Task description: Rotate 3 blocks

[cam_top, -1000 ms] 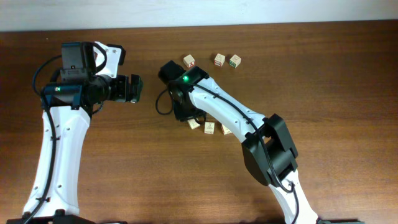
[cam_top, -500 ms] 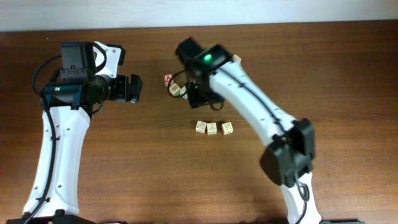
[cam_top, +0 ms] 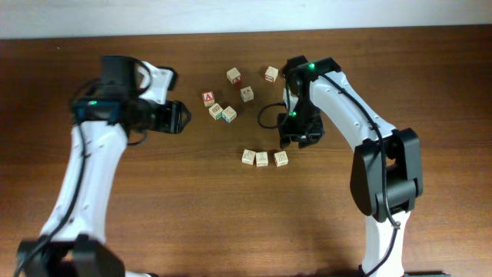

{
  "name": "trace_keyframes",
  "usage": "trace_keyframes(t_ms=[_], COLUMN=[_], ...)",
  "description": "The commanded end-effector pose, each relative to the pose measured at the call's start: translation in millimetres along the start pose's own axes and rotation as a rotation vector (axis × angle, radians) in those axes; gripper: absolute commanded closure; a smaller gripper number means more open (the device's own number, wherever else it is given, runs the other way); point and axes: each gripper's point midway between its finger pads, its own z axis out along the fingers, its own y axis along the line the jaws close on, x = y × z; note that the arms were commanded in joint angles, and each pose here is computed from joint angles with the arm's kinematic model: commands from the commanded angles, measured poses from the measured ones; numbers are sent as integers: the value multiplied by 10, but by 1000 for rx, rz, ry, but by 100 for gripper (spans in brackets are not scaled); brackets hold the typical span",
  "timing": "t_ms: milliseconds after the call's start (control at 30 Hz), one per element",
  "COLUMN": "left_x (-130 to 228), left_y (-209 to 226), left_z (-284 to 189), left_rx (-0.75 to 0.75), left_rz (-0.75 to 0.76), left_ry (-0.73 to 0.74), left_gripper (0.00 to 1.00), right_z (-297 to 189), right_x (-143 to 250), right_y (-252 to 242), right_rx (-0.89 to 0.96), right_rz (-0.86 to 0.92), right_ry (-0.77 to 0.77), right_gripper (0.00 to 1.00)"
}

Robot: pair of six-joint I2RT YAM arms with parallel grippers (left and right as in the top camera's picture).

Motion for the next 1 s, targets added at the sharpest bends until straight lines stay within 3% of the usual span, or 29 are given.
trace_keyframes(t_ms=[0, 67, 167, 333, 967], left_x=[251, 359, 488, 757, 983], left_y=[-32, -1, -93, -430, -1150], left_z=[513, 774, 1075, 1456, 1590], left_rx=[-36, -83, -71, -18, 62], left_rz=[-89, -148, -153, -124, -31], left_ry=[147, 207, 270, 381, 447], left_gripper=[87, 100, 100, 100, 100], right_z=[119, 169, 171, 370, 599], right_x=[34, 46, 44, 174, 98], right_y=[-177, -328, -363, -324, 325], right_rx=[57, 133, 144, 96, -100], right_rz=[83, 121, 127, 135, 12], right_ry=[7, 2, 0, 54, 10], right_gripper=[56, 61, 71, 75, 77])
